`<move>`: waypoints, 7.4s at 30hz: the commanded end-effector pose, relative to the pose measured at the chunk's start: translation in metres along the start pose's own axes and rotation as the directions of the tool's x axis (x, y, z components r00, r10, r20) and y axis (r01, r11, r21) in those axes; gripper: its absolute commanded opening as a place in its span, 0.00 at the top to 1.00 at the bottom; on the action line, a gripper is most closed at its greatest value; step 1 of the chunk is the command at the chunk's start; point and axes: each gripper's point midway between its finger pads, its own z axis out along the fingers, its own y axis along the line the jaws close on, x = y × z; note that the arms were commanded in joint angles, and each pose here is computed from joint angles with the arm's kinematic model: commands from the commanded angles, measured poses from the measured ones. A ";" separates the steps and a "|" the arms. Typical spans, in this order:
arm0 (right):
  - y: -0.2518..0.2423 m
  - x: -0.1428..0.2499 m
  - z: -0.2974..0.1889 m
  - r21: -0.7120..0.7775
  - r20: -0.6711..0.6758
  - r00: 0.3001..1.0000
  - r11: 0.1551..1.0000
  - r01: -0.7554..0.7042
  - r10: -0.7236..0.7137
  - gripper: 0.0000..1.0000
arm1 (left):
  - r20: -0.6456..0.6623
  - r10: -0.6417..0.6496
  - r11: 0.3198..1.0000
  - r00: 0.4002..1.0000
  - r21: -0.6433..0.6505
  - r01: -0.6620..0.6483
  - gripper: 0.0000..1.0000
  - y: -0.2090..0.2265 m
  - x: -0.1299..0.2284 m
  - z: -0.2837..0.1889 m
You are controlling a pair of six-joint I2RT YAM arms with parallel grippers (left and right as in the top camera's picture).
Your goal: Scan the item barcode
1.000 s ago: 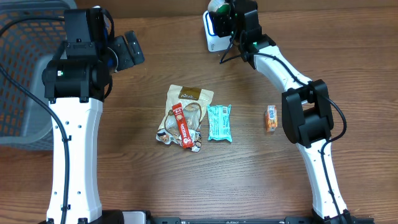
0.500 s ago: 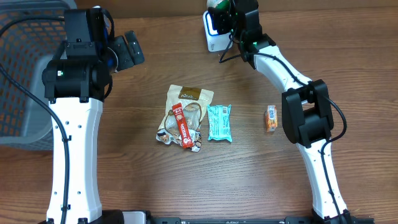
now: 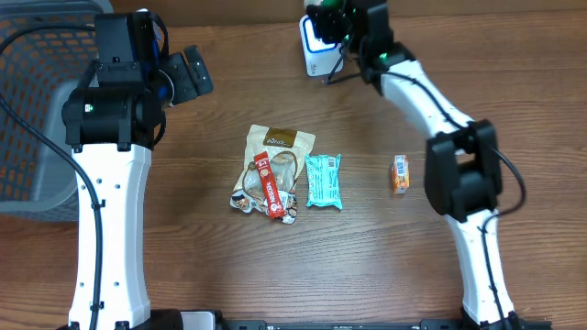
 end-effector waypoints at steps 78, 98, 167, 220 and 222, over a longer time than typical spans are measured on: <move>-0.020 0.108 -0.397 0.442 -0.774 0.506 0.897 0.003 0.380 0.00 | 0.033 0.014 1.000 0.999 0.008 -0.014 0.00 0.000 -0.007 -0.010; -0.014 0.119 -0.418 0.462 -0.764 0.505 0.887 -0.008 0.403 0.00 | 0.033 0.014 1.000 0.999 0.008 -0.014 0.00 0.000 -0.007 -0.010; -0.066 0.249 -0.298 0.427 -0.647 0.707 0.904 0.025 0.286 0.43 | 0.033 0.014 1.000 0.999 0.008 -0.014 0.00 -0.001 -0.007 -0.010; -0.046 0.256 -0.277 0.302 -0.619 0.744 0.951 -0.070 0.251 0.88 | 0.033 0.014 1.000 0.999 0.008 -0.014 0.00 0.000 -0.007 -0.010; -0.045 0.254 -0.275 0.298 -0.612 0.752 0.952 -0.071 0.247 0.77 | 0.033 0.014 1.000 0.999 0.008 -0.014 0.01 0.000 -0.007 -0.010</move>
